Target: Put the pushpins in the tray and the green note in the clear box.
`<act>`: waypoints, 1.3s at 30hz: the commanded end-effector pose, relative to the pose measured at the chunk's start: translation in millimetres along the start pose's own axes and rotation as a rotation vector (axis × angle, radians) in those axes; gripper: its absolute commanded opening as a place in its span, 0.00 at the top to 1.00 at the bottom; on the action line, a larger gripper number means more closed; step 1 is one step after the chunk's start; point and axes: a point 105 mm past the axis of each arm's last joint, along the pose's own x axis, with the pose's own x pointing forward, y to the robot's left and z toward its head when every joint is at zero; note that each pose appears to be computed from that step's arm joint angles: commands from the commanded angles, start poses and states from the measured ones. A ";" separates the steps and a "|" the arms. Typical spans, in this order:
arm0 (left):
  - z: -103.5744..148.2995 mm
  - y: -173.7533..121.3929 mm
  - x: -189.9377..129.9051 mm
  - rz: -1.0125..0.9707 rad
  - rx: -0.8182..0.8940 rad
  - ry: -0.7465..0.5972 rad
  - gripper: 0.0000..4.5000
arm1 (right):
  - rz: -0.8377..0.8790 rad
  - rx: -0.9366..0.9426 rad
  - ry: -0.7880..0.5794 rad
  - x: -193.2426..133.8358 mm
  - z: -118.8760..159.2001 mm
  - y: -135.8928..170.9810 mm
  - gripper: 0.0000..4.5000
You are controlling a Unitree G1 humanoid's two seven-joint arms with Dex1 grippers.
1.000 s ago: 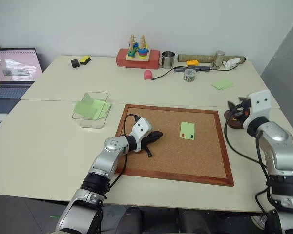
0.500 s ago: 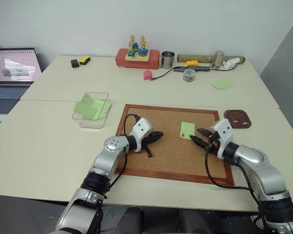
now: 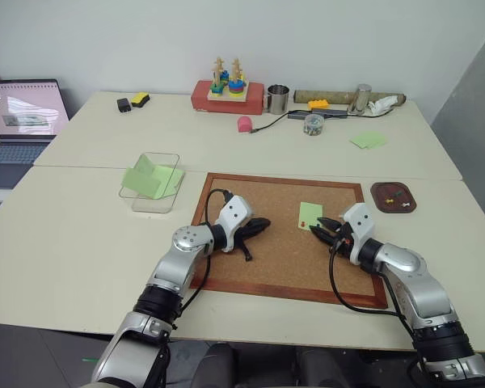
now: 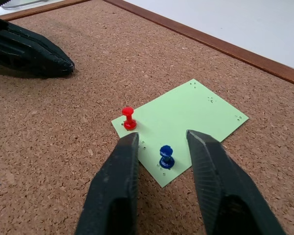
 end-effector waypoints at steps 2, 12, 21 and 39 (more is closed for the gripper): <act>-25.7 -6.4 -2.1 -0.010 -0.030 0.099 1.00 | -0.011 -0.010 -0.045 -2.5 6.1 -1.8 0.99; -26.3 -5.9 -2.5 -0.006 -0.028 0.103 1.00 | 0.015 0.001 -0.118 -3.7 19.8 5.8 0.99; -29.9 -8.0 -2.0 -0.005 -0.032 0.114 1.00 | 0.018 0.007 -0.187 -7.2 35.6 5.9 0.99; -32.1 -7.9 -0.9 -0.003 -0.032 0.125 1.00 | -0.038 0.038 -0.254 -17.4 60.6 -9.6 0.99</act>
